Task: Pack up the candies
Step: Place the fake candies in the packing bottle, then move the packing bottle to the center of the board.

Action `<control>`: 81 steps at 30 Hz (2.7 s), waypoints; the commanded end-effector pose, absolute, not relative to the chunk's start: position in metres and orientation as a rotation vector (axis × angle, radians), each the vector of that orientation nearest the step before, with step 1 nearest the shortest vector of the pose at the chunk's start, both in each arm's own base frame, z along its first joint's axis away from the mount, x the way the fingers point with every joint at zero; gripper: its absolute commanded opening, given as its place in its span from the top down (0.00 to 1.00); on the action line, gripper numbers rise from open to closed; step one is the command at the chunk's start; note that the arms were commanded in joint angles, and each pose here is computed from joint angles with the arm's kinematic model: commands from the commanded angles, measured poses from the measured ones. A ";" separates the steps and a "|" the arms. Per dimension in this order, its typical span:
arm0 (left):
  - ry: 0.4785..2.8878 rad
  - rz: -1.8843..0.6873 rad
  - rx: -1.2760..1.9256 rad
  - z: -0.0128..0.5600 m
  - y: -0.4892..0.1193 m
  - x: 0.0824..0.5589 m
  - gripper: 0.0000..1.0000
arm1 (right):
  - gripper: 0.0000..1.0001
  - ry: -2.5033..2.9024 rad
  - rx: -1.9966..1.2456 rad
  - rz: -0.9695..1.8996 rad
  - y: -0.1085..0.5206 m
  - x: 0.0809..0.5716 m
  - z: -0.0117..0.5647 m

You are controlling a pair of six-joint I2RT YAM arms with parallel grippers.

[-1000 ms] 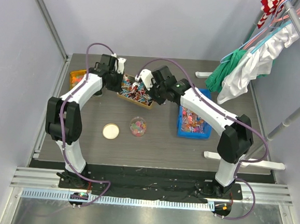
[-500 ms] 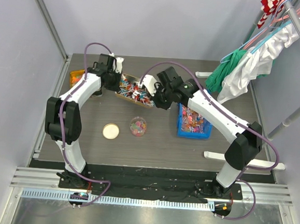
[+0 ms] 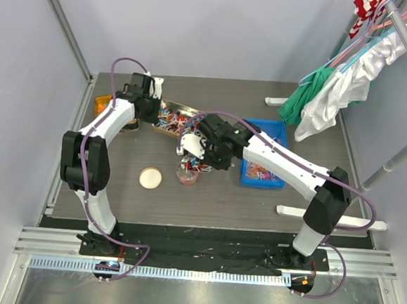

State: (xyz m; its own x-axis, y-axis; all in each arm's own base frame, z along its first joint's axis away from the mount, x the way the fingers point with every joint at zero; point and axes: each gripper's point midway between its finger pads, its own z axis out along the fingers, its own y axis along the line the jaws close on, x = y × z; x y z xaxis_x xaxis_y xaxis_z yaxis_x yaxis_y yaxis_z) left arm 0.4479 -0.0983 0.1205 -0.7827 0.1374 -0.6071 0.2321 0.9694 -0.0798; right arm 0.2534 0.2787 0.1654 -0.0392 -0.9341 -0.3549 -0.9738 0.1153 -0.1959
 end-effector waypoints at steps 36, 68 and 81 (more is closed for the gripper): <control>2.396 -0.251 0.221 0.142 -0.102 0.466 1.00 | 0.99 1.954 -2.164 -0.365 0.252 0.270 0.152; 2.383 -0.261 0.221 0.147 -0.103 0.465 1.00 | 0.99 1.848 -1.929 -0.433 0.300 0.322 0.176; 2.383 -0.266 0.224 0.147 -0.104 0.465 1.00 | 0.99 1.921 -2.022 -0.261 0.289 0.303 0.141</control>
